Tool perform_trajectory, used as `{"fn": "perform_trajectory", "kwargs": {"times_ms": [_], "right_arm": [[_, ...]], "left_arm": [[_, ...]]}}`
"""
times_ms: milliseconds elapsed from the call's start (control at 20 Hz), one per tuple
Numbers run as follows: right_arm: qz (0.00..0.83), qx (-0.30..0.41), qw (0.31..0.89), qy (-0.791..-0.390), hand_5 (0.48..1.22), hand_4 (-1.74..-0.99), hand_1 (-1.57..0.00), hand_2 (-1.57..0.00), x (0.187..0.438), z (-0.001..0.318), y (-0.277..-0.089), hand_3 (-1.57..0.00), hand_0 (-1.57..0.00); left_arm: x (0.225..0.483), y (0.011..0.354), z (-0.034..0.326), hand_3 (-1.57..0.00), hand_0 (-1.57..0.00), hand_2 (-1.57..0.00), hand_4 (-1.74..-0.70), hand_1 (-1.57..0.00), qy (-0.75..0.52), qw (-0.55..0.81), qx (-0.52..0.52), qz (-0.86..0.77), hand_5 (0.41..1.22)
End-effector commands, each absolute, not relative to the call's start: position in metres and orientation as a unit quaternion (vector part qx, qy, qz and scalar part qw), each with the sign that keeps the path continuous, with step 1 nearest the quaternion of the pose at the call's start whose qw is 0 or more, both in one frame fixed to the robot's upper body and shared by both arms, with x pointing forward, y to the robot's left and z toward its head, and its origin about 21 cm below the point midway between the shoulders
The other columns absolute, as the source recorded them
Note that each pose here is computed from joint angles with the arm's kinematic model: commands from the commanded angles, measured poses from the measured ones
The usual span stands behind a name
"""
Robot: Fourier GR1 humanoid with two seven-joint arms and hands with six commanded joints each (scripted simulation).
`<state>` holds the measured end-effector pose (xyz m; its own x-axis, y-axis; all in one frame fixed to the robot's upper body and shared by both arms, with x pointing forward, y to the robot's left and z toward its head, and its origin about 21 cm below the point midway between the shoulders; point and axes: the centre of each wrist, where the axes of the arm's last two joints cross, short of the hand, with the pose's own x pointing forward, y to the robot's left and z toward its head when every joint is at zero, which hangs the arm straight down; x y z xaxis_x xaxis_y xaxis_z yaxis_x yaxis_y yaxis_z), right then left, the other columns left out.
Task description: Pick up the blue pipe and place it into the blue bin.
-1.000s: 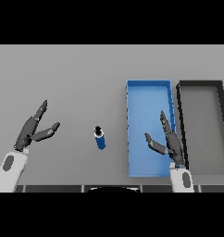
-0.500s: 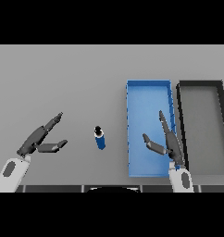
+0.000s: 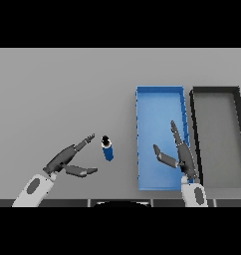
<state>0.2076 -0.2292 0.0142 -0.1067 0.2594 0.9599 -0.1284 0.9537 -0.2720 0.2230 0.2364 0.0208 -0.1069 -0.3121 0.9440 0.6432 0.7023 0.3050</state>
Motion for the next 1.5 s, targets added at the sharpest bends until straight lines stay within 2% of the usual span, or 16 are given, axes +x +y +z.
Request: {"fn": "perform_trajectory", "kwargs": {"times_ms": [0, 350, 550, 750, 850, 900, 950, 1000, 1050, 1150, 1300, 1450], "right_arm": [[0.144, -0.043, 0.676, -0.722, 0.621, -1.228, 0.00, 0.00, 0.208, 0.011, -0.226, 0.00, 0.00], [0.145, -0.052, 0.666, -0.730, 0.610, -1.212, 0.00, 0.00, 0.205, 0.018, -0.232, 0.00, 0.00], [0.141, -0.055, 0.673, -0.724, 0.605, -1.201, 0.00, 0.00, 0.205, 0.015, -0.233, 0.00, 0.00], [0.140, -0.048, 0.674, -0.724, 0.606, -1.206, 0.00, 0.00, 0.201, 0.012, -0.236, 0.00, 0.00], [0.142, -0.052, 0.673, -0.724, 0.603, -1.196, 0.00, 0.00, 0.202, 0.011, -0.237, 0.00, 0.00], [0.138, -0.052, 0.674, -0.724, 0.605, -1.196, 0.00, 0.00, 0.206, 0.013, -0.237, 0.00, 0.00], [0.138, -0.047, 0.675, -0.723, 0.605, -1.198, 0.00, 0.00, 0.204, 0.012, -0.234, 0.00, 0.00], [0.136, -0.044, 0.672, -0.727, 0.605, -1.199, 0.00, 0.00, 0.201, 0.012, -0.237, 0.00, 0.00], [0.137, -0.044, 0.672, -0.727, 0.604, -1.196, 0.00, 0.00, 0.202, 0.013, -0.236, 0.00, 0.00], [0.136, -0.044, 0.673, -0.725, 0.604, -1.195, 0.00, 0.00, 0.203, 0.013, -0.236, 0.00, 0.00], [0.137, -0.048, 0.670, -0.728, 0.603, -1.195, 0.00, 0.00, 0.204, 0.017, -0.237, 0.00, 0.00], [0.134, -0.042, 0.675, -0.724, 0.602, -1.192, 0.00, 0.00, 0.206, 0.015, -0.234, 0.00, 0.00]], "left_arm": [[0.223, 0.227, 0.018, 0.00, 0.00, 0.00, -1.19, 0.00, -0.649, 0.654, -0.133, -0.364, 0.463], [0.241, 0.192, -0.006, 0.00, 0.00, 0.00, -1.19, 0.00, -0.632, 0.671, -0.166, -0.352, 0.469], [0.249, 0.171, -0.014, 0.00, 0.00, 0.00, -1.13, 0.00, -0.632, 0.657, -0.159, -0.378, 0.462], [0.254, 0.152, -0.020, 0.00, 0.00, 0.00, -1.21, 0.00, -0.641, 0.653, -0.202, -0.349, 0.533], [0.261, 0.150, -0.019, -0.04, 0.00, -0.11, -1.27, -0.04, -0.647, 0.653, -0.207, -0.334, 0.585], [0.261, 0.148, -0.021, -0.12, -0.03, -0.22, -1.29, -0.14, -0.646, 0.657, -0.207, -0.329, 0.617], [0.262, 0.143, -0.019, -0.22, -0.10, -0.36, -1.32, -0.26, -0.648, 0.658, -0.207, -0.323, 0.651], [0.259, 0.143, -0.020, -0.49, -0.29, -0.54, -1.34, -0.46, -0.650, 0.659, -0.221, -0.307, 0.765], [0.258, 0.139, -0.021, -0.70, -0.50, -0.73, -1.42, -0.68, -0.646, 0.665, -0.225, -0.301, 0.856], [0.256, 0.132, -0.021, -1.01, -0.89, -1.03, -1.53, -1.00, -0.642, 0.663, -0.218, -0.318, 0.988], [0.249, 0.130, -0.029, -1.22, -1.22, -1.30, -1.63, -1.28, -0.664, 0.634, -0.231, -0.322, 1.101], [0.250, 0.126, -0.028, -1.35, -1.39, -1.43, -1.68, -1.42, -0.676, 0.625, -0.227, -0.317, 1.160]]}}
